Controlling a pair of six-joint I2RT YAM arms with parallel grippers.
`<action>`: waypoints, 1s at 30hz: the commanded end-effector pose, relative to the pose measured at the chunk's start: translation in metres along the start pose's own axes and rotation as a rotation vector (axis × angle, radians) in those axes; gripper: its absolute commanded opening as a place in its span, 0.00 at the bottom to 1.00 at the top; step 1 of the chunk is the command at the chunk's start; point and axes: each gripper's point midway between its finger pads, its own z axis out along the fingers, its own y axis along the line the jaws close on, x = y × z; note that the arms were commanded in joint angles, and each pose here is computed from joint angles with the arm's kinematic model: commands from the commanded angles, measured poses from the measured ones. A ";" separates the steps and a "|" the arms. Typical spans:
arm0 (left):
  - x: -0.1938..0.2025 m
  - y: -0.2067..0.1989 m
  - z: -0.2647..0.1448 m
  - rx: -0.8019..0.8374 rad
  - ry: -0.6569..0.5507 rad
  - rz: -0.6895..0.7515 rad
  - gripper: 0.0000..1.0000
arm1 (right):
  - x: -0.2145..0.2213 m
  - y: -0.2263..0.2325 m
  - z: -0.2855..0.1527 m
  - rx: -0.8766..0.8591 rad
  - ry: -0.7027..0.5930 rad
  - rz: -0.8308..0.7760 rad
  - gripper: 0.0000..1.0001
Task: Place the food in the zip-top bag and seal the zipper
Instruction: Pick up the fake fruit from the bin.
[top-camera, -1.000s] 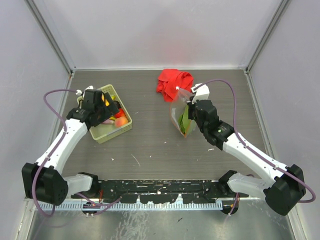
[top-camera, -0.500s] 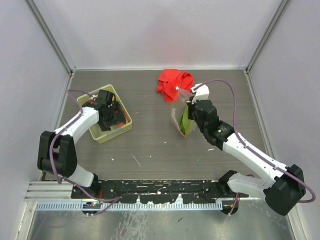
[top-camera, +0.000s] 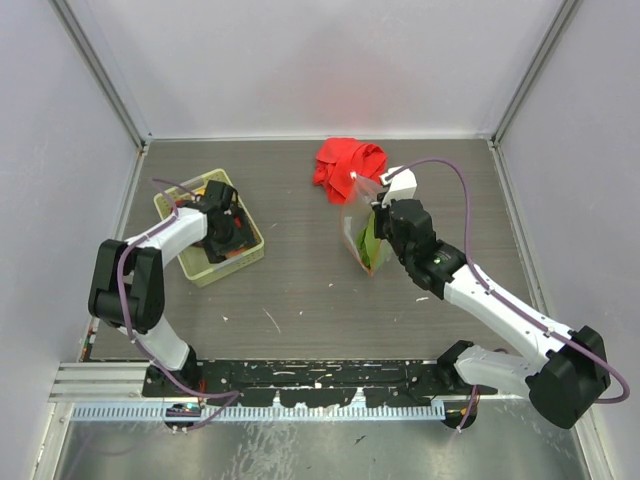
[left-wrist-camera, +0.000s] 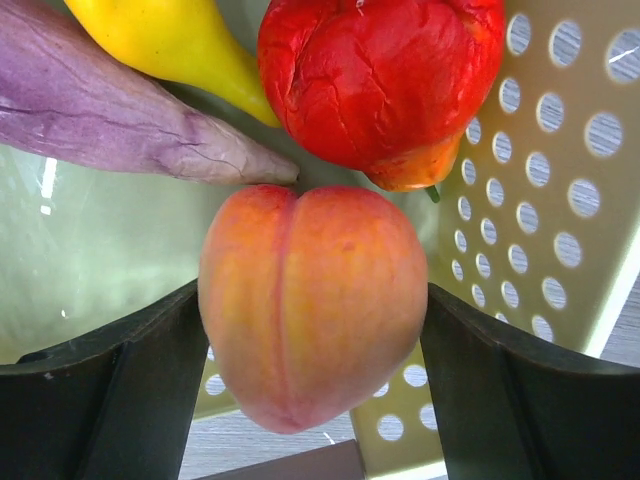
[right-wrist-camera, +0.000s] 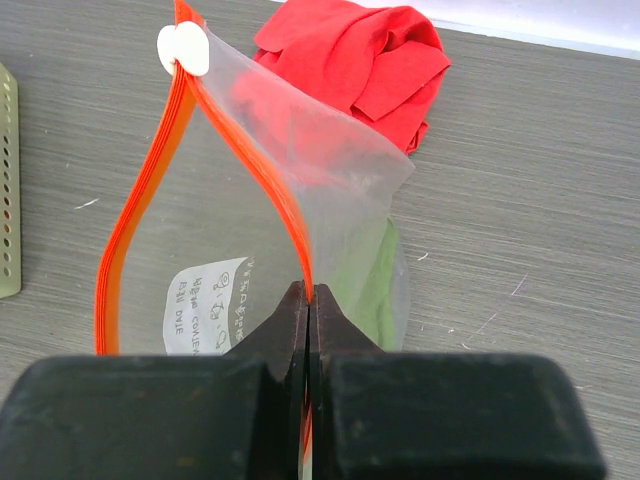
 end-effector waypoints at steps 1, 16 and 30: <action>-0.019 -0.008 -0.004 0.027 -0.065 0.014 0.78 | -0.020 0.005 0.001 -0.017 -0.068 0.047 0.00; -0.027 -0.003 -0.061 0.074 -0.211 0.011 0.48 | -0.026 0.006 -0.002 -0.023 -0.077 0.053 0.00; 0.004 -0.109 -0.179 0.558 -0.398 0.188 0.47 | -0.028 0.010 -0.001 -0.027 -0.074 0.053 0.00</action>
